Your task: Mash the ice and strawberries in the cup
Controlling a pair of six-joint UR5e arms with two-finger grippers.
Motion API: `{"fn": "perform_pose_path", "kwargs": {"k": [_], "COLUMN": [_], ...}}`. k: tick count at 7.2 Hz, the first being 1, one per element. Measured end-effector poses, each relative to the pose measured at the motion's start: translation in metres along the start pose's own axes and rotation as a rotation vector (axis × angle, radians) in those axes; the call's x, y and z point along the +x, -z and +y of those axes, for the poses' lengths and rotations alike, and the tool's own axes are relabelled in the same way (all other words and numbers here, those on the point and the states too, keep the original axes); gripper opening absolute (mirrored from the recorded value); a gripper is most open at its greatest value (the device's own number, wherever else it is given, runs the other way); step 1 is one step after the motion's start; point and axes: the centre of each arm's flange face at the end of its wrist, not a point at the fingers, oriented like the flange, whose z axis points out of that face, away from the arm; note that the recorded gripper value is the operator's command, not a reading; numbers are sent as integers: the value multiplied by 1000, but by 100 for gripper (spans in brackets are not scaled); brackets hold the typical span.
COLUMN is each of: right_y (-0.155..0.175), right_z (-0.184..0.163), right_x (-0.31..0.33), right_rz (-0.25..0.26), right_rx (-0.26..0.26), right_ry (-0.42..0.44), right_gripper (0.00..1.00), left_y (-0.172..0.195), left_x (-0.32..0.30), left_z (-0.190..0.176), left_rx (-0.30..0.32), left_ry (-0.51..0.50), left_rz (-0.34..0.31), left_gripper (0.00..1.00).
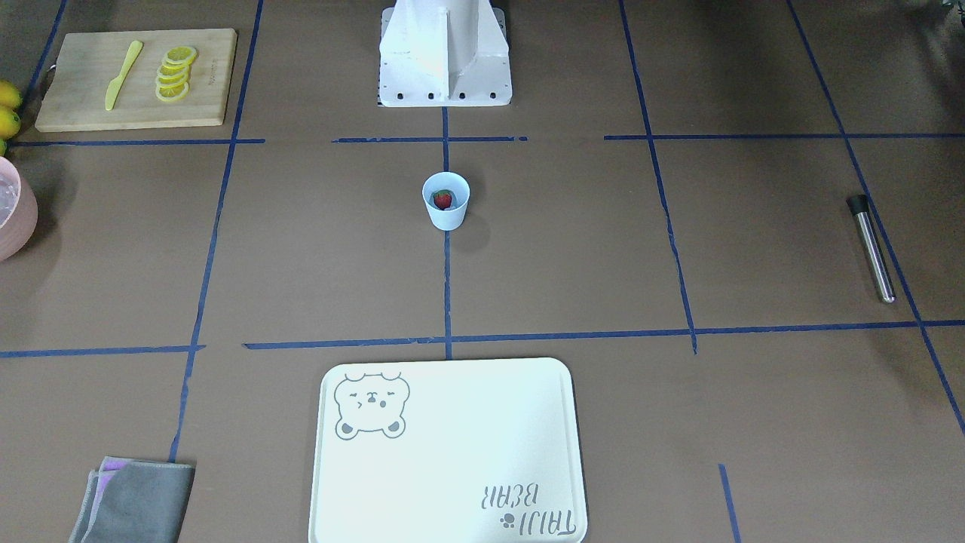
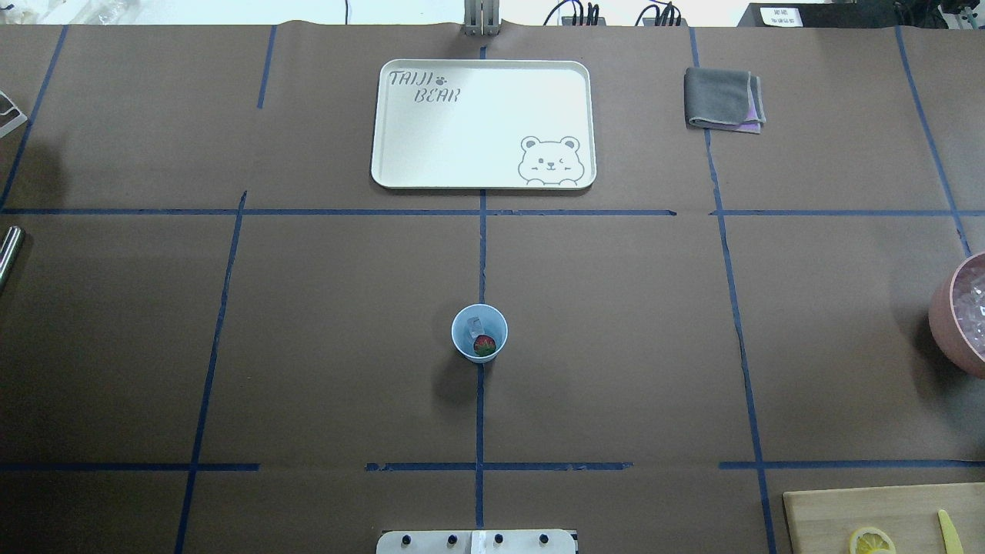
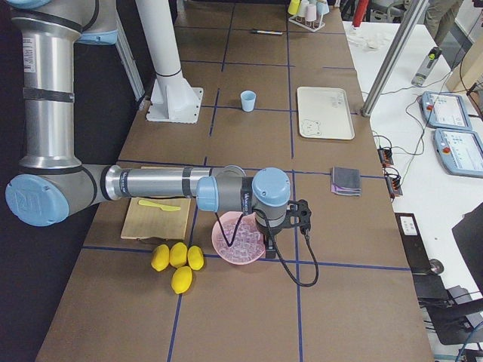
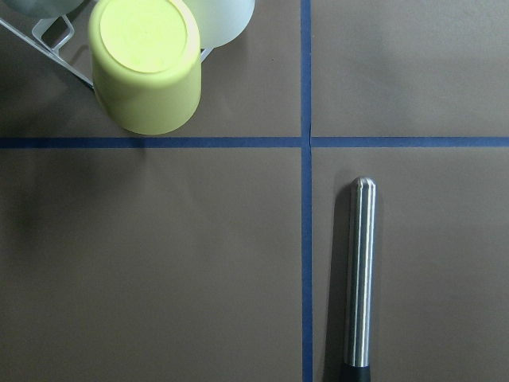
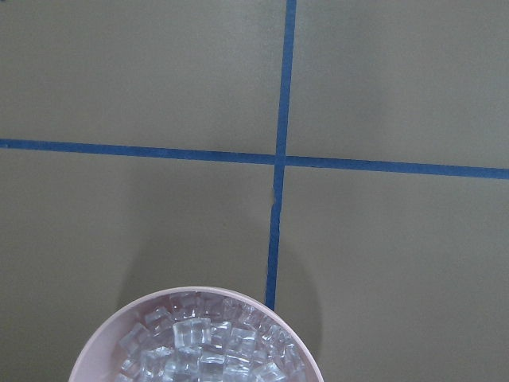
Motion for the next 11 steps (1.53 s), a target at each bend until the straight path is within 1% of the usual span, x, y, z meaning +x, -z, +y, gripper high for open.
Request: {"fn": "perform_pose_path", "kwargs": {"k": [11], "right_y": [-1], "right_z": [5], "right_x": [1], "right_rz": [5], "right_rx": [3], "right_ry": [5], "right_gripper": [99], "left_y": [-1], "left_x": [0], "left_z": [-1], "left_rx": [-1], "left_ry": [-2], "left_rz": [0], "left_gripper": [100]}}
